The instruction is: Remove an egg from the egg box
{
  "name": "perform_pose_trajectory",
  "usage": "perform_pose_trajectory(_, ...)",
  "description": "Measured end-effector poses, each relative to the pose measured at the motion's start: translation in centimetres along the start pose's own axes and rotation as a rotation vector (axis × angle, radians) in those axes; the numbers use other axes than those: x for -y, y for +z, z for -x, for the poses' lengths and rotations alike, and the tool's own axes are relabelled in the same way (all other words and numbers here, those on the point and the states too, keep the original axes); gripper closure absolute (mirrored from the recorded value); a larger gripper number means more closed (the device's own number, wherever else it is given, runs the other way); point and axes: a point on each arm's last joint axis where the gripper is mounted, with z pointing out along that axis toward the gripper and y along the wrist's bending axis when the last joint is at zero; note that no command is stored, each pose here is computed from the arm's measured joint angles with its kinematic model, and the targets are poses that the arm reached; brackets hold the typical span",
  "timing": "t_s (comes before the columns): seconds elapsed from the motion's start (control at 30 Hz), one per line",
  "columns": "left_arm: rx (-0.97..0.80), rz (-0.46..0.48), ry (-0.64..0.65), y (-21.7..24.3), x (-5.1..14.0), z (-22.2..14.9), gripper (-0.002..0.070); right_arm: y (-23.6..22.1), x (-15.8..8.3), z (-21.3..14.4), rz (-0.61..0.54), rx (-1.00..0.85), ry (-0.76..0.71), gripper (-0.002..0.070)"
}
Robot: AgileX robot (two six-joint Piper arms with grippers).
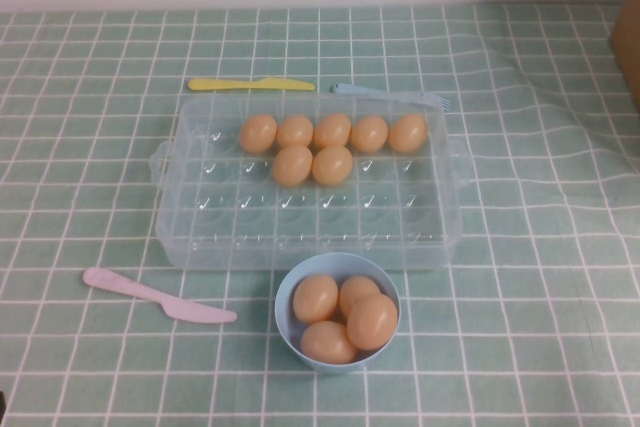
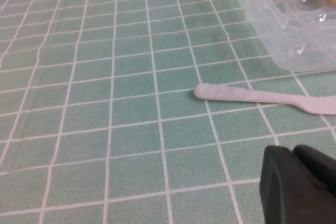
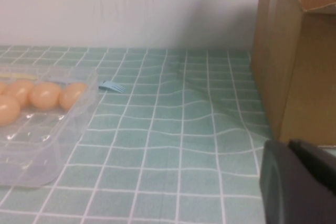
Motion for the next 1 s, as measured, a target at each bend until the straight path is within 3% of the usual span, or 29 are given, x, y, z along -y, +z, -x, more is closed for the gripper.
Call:
perform_pose_trajectory(0.47, 0.000, 0.000, 0.000, 0.0, 0.0, 0.0, 0.0679, -0.1, 0.0, -0.7, 0.001, -0.053, 0.017, 0.0694)
perform_pose_trajectory(1.0, 0.000, 0.000, 0.000, 0.0, 0.0, 0.0, 0.0679, -0.2, -0.4, -3.3, 0.048, -0.239, -0.013, 0.0694)
